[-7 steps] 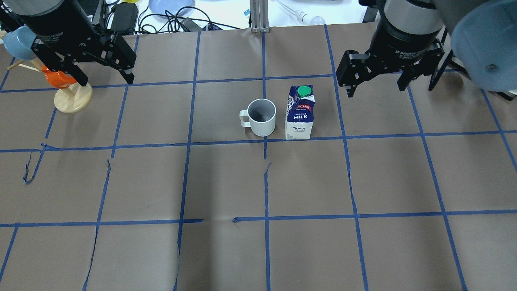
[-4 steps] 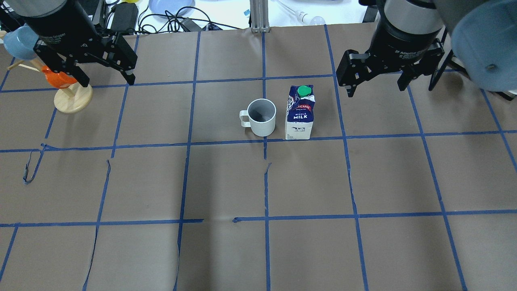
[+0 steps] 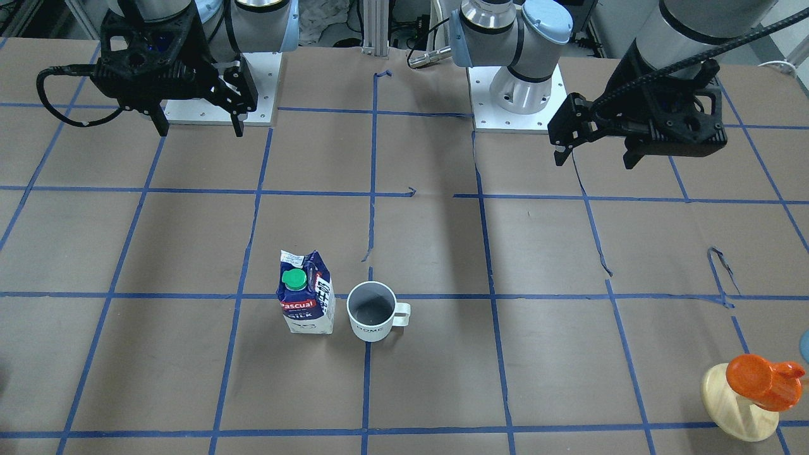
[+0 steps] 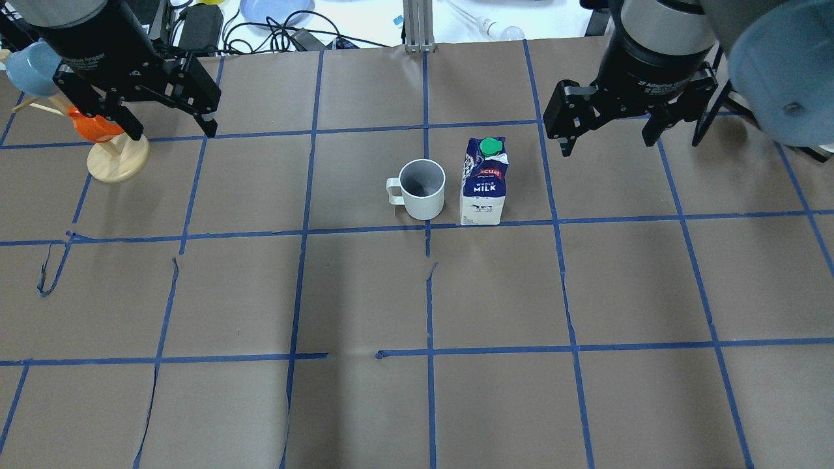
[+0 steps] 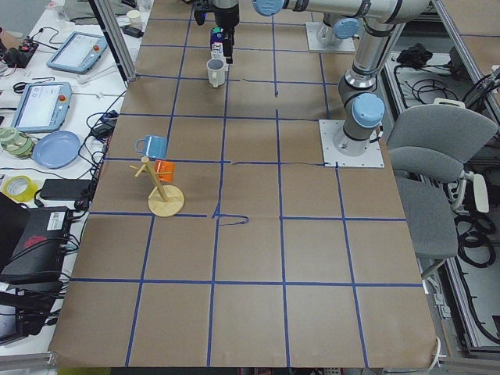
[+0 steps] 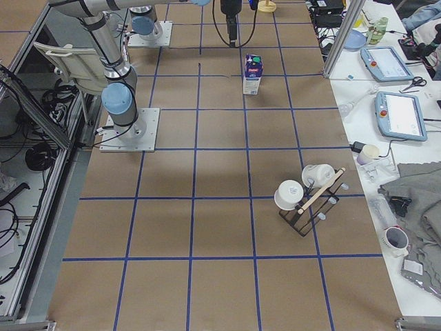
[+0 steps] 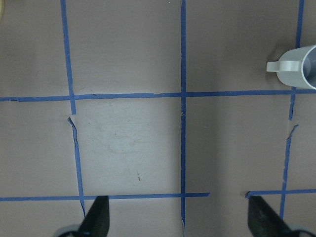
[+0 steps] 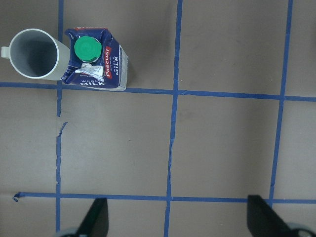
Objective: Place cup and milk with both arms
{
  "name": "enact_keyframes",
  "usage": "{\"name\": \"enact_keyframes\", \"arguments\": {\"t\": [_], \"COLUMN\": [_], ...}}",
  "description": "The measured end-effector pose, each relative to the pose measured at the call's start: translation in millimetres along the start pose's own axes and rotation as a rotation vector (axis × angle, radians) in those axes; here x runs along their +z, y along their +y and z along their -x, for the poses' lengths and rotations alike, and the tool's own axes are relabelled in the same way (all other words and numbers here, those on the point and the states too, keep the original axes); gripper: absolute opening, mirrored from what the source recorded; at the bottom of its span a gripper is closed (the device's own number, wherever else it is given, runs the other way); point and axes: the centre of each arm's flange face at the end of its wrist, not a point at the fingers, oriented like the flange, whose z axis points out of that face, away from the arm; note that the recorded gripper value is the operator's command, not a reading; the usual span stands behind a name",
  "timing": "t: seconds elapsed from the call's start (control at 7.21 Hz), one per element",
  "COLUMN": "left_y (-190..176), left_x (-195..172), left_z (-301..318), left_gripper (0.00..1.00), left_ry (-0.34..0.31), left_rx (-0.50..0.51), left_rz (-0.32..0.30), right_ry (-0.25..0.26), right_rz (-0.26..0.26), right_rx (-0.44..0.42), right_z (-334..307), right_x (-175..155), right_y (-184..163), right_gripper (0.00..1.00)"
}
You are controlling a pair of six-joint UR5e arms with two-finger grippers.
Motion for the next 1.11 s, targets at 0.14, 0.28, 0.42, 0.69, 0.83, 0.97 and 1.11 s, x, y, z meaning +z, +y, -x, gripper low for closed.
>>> {"name": "enact_keyframes", "arguments": {"t": [0.14,0.28,0.42,0.69,0.83,0.97,1.11], "left_y": [0.0,-0.2,-0.3,-0.9,-1.0,-1.0,-1.4], "left_x": [0.1,0.4,0.9,2.2,3.1,4.4,6.2], "left_z": [0.1,0.2,0.4,0.4,0.3,0.0,-0.3], "left_gripper": [1.0,1.0,1.0,1.0,1.0,1.0,1.0], "left_ry": [-0.001,-0.002,-0.003,-0.002,-0.001,0.002,0.006], "left_rx": [0.0,0.0,0.0,0.001,0.001,0.0,0.0], "left_rz": [0.0,0.001,0.002,0.006,0.007,0.009,0.012], "right_ry": [-0.001,-0.001,-0.001,-0.001,-0.001,-0.001,-0.001], "right_rz": [0.0,0.0,0.001,0.0,0.0,0.0,0.0], "right_rx": [0.0,0.0,0.001,0.001,0.001,0.001,0.001], "right_z": [-0.1,-0.1,-0.1,0.1,0.1,0.1,0.0], "right_x": [0.2,0.4,0.4,0.4,0.4,0.4,0.5], "right_y": [-0.1,-0.2,-0.3,-0.3,-0.3,-0.3,-0.3], "right_gripper": [1.0,1.0,1.0,1.0,1.0,1.0,1.0]}}
